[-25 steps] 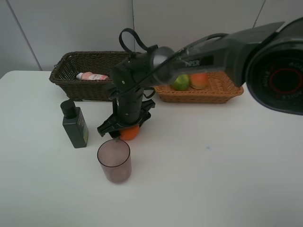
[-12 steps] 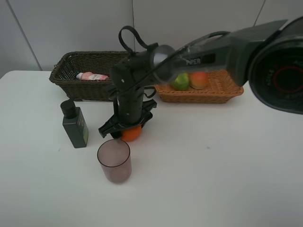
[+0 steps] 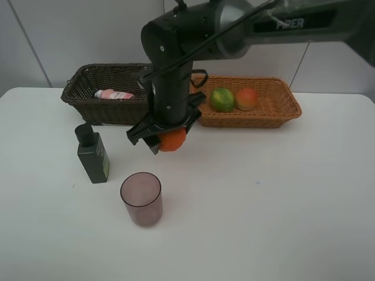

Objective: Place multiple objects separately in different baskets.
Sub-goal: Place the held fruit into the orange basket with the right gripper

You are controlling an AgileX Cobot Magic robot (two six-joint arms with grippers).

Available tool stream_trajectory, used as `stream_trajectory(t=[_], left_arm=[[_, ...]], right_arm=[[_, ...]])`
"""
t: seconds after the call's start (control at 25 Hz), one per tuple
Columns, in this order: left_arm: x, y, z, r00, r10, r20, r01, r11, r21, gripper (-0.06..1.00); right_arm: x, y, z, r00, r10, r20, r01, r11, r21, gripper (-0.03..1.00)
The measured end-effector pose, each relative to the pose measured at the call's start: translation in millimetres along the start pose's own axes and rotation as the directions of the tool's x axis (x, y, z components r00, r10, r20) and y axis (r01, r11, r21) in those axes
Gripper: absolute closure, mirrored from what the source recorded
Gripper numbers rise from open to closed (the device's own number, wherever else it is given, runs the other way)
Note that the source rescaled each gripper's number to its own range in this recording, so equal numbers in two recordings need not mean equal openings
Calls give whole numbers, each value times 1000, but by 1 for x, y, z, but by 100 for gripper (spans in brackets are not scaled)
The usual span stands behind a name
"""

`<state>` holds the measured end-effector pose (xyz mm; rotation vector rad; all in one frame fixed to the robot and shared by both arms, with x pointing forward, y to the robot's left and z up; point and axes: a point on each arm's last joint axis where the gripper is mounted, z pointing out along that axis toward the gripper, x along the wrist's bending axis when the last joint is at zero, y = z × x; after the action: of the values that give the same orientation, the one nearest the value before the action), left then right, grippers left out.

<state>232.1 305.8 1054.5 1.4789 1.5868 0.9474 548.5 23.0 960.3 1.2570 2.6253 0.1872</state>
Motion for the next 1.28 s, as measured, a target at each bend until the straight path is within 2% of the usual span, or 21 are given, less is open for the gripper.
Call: stream_trajectory(t=[0.28, 0.56, 0.8, 0.96, 1.28], left_arm=[[0, 0, 0, 1000, 0, 0, 0, 1000, 0, -6], [0, 0, 0, 1000, 0, 0, 0, 1000, 0, -6], [0, 0, 0, 1000, 0, 0, 0, 1000, 0, -6], [0, 0, 0, 1000, 0, 0, 0, 1000, 0, -6], [0, 0, 0, 1000, 0, 0, 0, 1000, 0, -6]], right_arm=[[-41, -1, -32, 996, 44, 78, -42, 999, -26, 33], [-116, -4, -35, 971, 206, 118, -203, 978, -44, 33], [-184, -12, -28, 927, 348, 139, -336, 936, -101, 33], [-220, -20, -26, 894, 426, 142, -408, 902, -140, 33], [-265, -32, -12, 848, 509, 147, -480, 856, -195, 33]])
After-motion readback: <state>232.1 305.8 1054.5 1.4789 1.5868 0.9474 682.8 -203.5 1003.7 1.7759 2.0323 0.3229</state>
